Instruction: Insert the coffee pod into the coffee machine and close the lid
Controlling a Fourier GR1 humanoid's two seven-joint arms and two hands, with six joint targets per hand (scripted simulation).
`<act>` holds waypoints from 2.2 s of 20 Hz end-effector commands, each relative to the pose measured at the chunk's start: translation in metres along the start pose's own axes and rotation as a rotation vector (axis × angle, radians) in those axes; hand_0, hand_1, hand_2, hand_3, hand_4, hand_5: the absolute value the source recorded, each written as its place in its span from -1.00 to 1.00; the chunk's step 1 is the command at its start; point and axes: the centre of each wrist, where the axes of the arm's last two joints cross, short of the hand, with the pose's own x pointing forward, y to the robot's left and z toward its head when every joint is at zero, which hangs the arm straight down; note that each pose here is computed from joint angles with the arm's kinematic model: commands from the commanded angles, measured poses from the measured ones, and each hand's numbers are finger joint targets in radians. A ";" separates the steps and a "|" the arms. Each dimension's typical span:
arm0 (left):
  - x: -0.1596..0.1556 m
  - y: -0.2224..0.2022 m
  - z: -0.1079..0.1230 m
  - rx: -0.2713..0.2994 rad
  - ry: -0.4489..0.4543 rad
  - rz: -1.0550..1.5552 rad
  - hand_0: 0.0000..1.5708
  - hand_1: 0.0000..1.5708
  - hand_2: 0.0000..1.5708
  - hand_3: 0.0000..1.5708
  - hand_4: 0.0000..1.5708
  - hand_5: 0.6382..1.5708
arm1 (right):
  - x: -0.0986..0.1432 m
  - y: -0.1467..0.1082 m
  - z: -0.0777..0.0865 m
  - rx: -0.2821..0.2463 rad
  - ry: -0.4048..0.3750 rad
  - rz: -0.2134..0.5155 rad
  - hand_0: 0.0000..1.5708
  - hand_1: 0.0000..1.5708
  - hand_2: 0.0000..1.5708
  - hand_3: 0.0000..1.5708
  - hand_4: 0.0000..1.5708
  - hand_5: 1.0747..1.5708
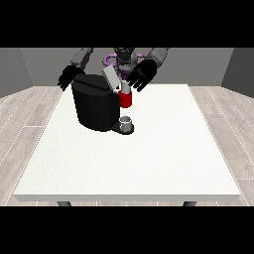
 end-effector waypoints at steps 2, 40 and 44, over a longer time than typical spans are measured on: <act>0.002 0.000 -0.001 0.011 -0.015 -0.019 0.54 0.54 0.61 0.51 -0.36 1.00 | 0.001 -0.001 0.002 0.003 -0.034 0.003 -1.00 -1.00 -1.00 -1.00 -0.33 1.00; 0.005 -0.022 -0.002 -0.047 -0.042 -0.066 0.36 0.36 0.42 0.21 -0.54 1.00 | 0.005 -0.028 -0.008 -0.054 0.002 -0.024 -1.00 -1.00 -1.00 -1.00 -0.45 1.00; -0.014 0.002 0.005 -0.082 -0.038 -0.140 -0.28 -0.28 0.03 -0.18 -0.70 1.00 | 0.001 -0.012 0.007 -0.033 -0.011 -0.004 -1.00 -1.00 -1.00 -1.00 -0.42 1.00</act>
